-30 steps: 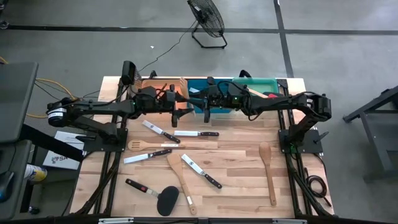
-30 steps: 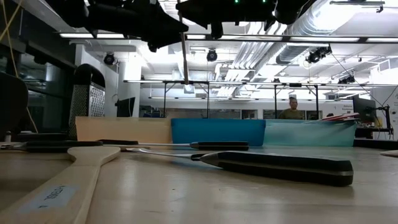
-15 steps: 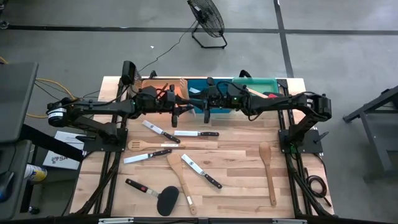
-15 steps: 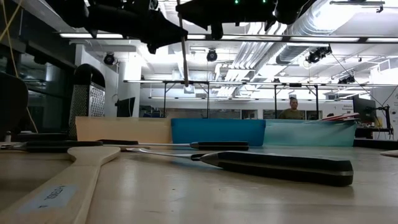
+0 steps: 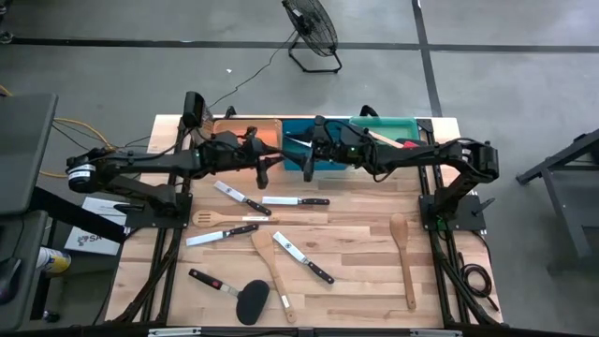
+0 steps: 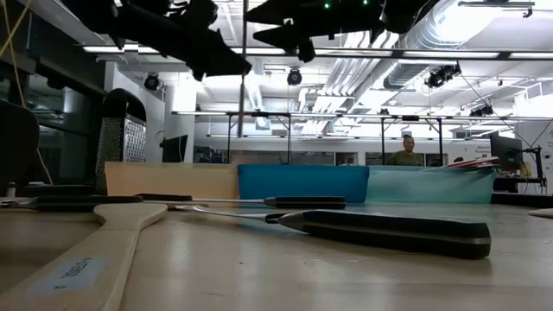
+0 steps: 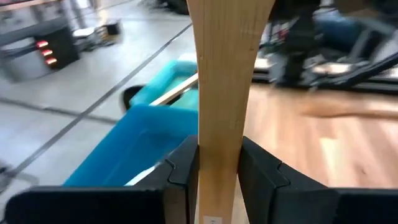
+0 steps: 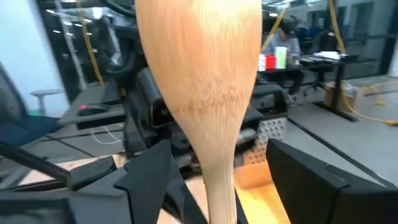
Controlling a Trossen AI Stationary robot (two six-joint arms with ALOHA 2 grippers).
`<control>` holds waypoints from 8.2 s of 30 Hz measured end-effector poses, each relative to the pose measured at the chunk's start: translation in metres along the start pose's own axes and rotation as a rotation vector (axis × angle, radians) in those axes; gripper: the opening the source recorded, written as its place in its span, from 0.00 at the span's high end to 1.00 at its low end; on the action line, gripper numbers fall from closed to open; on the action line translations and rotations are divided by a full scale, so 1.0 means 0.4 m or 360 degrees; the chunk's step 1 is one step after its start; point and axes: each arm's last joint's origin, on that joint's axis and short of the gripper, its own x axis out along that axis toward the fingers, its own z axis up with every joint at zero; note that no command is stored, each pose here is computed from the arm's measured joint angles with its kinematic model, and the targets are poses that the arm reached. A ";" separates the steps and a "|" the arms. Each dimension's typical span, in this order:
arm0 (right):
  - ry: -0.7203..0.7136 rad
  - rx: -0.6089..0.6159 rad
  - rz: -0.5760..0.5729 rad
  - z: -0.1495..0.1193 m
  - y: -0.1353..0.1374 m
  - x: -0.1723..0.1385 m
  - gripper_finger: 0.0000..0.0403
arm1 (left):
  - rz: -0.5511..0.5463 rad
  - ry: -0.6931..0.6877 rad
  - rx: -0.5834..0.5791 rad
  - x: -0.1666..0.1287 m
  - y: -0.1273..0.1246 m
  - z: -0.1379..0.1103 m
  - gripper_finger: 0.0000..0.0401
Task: Pick & Place Kitchen Items
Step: Put the wooden serving spoon into the orange bin, then put the knife into the blue bin
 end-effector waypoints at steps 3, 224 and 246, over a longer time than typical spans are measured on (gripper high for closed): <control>0.0030 -0.0001 -0.0082 -0.002 -0.004 -0.003 0.34 | 0.0133 0.0065 0.0029 -0.017 0.007 -0.001 0.80; 0.1425 -0.0151 0.0064 -0.193 0.073 -0.095 0.35 | 0.0217 0.0683 -0.0268 -0.202 -0.026 -0.030 0.36; 0.1861 -0.0322 0.0075 -0.425 0.088 -0.055 0.35 | 0.0157 0.0673 -0.0235 -0.211 -0.050 -0.027 0.36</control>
